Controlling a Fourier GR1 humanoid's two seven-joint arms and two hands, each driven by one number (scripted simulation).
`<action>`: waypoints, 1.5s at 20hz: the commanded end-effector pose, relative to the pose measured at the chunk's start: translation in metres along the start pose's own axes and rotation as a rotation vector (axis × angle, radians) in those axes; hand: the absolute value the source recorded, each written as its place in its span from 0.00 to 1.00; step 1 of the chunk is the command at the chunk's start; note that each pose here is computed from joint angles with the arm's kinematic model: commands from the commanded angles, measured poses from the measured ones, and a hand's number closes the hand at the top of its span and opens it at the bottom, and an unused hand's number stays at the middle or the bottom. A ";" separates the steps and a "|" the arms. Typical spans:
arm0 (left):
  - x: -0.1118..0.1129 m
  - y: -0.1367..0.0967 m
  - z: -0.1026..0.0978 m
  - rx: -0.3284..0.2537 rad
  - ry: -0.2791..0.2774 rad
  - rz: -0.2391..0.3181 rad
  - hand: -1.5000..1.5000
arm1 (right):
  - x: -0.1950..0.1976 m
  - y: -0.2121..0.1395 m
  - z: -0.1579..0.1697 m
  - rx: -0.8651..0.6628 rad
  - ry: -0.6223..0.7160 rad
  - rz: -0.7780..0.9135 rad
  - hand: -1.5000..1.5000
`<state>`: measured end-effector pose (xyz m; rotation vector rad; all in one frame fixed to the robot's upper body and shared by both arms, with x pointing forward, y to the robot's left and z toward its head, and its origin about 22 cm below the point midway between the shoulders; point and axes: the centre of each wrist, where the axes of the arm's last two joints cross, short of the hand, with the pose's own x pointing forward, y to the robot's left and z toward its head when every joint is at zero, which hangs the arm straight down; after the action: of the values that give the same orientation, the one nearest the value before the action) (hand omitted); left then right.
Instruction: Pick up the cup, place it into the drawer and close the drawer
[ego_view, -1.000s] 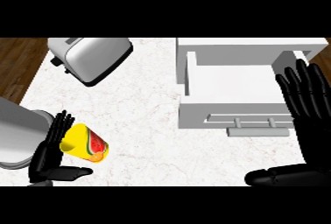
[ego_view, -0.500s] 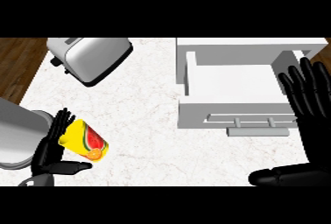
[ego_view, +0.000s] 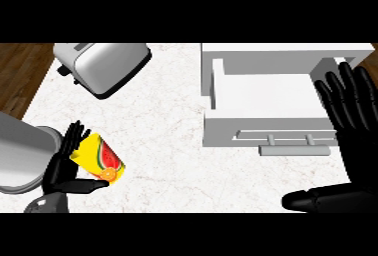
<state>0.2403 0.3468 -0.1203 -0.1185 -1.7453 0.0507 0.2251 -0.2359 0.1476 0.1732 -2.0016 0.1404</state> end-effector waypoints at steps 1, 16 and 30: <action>-0.016 -0.011 0.021 -0.073 0.056 0.117 0.00 | 0.006 -0.002 0.012 -0.007 -0.001 0.003 0.00; -0.022 -0.022 0.011 -0.161 -0.070 0.286 1.00 | -0.013 -0.011 0.008 -0.020 -0.011 0.004 0.00; -0.022 -0.043 -0.012 0.168 -0.256 0.127 1.00 | 0.005 -0.001 -0.001 -0.011 0.015 0.014 0.00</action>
<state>0.2630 0.3010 -0.1251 -0.0895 -1.9212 0.2822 0.2215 -0.2409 0.1484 0.1551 -1.9954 0.1415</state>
